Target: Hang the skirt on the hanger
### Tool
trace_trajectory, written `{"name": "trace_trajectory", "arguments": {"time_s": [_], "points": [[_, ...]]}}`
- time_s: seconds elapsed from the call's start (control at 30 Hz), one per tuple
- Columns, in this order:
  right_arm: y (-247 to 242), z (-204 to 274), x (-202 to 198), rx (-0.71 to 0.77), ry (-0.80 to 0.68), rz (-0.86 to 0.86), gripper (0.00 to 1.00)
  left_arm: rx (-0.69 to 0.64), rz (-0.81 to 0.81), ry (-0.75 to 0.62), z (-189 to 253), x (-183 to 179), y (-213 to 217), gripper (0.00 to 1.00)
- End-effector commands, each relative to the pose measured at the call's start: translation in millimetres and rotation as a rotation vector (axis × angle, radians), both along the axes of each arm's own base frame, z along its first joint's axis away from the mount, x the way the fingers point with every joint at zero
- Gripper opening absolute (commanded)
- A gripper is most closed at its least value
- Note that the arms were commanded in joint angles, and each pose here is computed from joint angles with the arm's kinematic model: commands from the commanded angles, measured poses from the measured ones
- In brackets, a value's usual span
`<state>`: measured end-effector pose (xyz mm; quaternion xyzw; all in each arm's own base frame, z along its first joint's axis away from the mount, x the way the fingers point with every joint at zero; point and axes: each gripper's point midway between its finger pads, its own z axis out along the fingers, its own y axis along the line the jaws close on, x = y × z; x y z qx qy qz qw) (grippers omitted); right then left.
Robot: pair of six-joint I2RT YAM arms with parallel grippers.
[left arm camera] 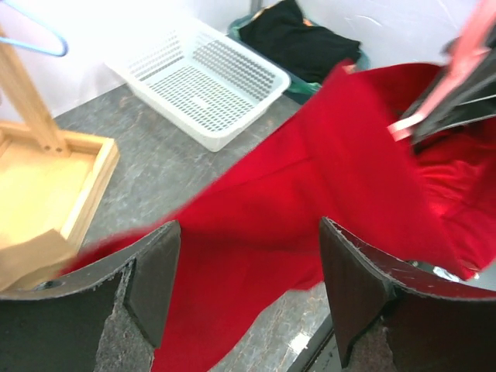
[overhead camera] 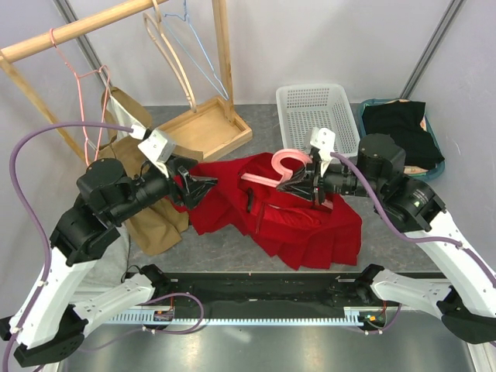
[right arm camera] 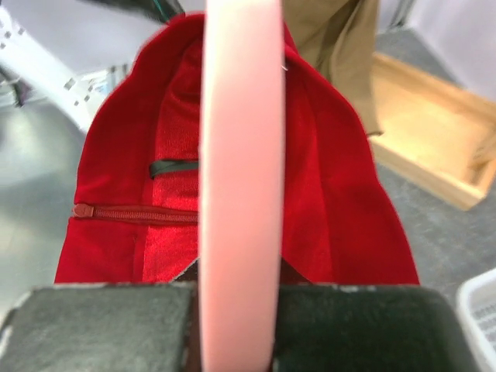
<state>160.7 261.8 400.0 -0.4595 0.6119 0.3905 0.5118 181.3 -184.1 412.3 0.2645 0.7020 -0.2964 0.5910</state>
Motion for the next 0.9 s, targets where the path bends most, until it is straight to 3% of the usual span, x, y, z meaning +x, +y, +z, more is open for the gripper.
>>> {"name": "trace_trajectory", "arguments": {"time_s": [0.0,0.27,0.4,0.57,0.67,0.8,0.87], "points": [[7,4,-22,0.044,-0.006,0.131,0.0,0.003,-0.149,-0.099,14,-16,-14,0.79],[13,-16,-36,0.014,0.073,0.231,0.0,0.066,-0.498,-0.019,-30,-49,-52,0.77],[13,-20,-45,0.005,0.08,0.287,0.0,0.055,-0.725,0.035,-44,-82,-62,0.78],[12,-24,-50,0.0,0.093,0.311,0.0,0.086,-0.804,0.113,-63,-92,-64,0.75],[12,-25,-52,-0.004,0.089,0.32,0.0,0.106,-0.815,0.147,-74,-96,-61,0.69],[9,-19,-57,0.006,0.072,0.337,0.0,0.139,-0.803,0.178,-87,-97,-56,0.47],[8,-17,-62,0.012,0.067,0.36,0.0,0.162,-0.803,0.201,-96,-98,-55,0.46]]}}
